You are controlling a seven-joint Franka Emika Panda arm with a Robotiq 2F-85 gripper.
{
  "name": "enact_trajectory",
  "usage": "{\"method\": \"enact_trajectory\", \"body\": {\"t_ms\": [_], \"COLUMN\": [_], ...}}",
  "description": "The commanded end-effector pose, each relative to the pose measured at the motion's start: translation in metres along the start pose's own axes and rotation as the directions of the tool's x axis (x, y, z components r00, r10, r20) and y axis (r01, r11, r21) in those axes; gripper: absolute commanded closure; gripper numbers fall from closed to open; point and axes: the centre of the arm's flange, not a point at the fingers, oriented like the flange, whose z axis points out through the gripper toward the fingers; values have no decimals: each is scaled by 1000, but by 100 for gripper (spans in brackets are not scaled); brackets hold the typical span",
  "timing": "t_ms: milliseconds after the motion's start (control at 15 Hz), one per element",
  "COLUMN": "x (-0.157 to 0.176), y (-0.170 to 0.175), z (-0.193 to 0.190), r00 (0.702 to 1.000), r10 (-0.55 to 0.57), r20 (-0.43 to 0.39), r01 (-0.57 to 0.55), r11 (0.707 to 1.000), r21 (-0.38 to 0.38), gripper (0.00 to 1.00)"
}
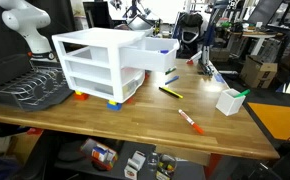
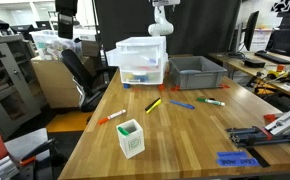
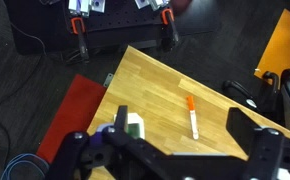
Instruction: Move the pen holder to the middle of the table
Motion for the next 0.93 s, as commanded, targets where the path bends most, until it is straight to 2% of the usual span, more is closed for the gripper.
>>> {"method": "enact_trajectory", "body": {"t_ms": [0,333,600,667,867], "x": [0,9,14,11,12], "y": [0,-49,-96,-90,-98], "z": [0,49,102,87,99], "r00": [1000,993,977,985,981], "r10": [0,-116,-213,-170,-192], "r20": [0,-11,-29,-2,-10], "r01": [0,115,213,170,191], "r11": [1000,992,977,985,981], "r21": [0,-42,-15,-43,-43], "gripper": [0,0,0,0,0]}}
